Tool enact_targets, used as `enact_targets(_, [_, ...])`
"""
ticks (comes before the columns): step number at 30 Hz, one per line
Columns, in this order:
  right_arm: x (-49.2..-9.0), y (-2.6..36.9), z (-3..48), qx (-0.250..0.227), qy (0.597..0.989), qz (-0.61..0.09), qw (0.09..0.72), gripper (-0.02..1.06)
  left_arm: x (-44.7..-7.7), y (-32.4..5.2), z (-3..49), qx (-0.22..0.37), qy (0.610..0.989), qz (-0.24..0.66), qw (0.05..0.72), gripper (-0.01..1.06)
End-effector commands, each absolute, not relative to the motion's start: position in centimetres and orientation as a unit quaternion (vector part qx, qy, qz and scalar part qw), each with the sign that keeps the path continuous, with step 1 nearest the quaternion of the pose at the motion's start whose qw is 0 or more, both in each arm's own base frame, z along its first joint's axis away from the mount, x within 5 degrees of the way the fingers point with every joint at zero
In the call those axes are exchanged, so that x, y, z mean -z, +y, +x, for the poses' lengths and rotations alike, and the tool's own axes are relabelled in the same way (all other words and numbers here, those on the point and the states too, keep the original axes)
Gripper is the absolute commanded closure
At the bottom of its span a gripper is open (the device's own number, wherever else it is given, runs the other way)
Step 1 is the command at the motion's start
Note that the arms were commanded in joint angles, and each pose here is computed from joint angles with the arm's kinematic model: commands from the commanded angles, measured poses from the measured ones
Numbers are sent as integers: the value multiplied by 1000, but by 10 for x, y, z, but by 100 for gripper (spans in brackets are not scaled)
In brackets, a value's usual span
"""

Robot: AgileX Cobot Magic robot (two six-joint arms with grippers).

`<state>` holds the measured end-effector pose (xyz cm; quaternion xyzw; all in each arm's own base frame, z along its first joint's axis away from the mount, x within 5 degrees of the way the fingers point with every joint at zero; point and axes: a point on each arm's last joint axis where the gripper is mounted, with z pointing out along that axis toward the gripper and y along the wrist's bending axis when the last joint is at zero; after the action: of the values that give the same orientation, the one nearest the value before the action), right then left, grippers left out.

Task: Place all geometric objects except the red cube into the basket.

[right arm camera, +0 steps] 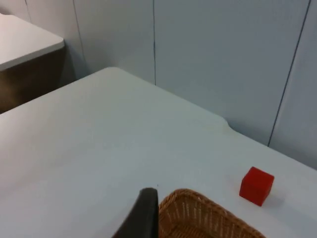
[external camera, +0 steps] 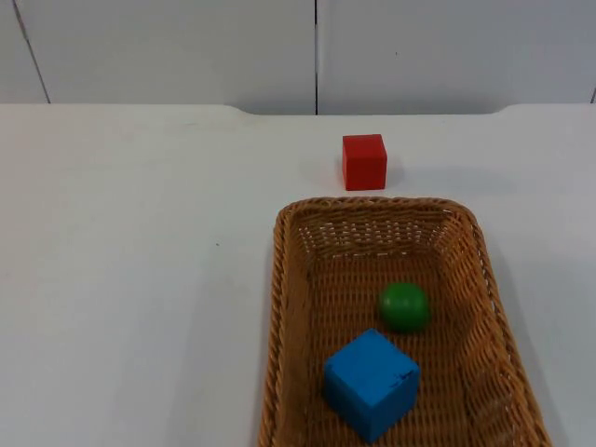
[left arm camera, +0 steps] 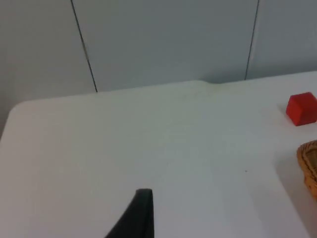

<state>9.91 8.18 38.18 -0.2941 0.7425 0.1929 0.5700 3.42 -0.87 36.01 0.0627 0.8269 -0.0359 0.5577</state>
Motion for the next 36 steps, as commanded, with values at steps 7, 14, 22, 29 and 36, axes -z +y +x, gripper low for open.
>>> enact_targets(7, [-348,45,51,-202,736,-290,577,16,-349,-6,-18,30,806,69,587,0])
enact_targets(14, [-320,23,21,-211,749,-282,561,16,-342,-4,-45,24,784,69,616,0])
enact_targets(22, [-297,2,-5,-210,765,-271,545,16,-323,-2,-36,10,818,69,571,0])
enact_targets(29, [-296,-2,-7,-203,771,-272,538,16,-296,-4,-20,20,846,71,529,0])
enact_targets(36, [-281,-9,-5,-153,814,-264,495,16,-277,-5,-9,20,858,70,508,0])
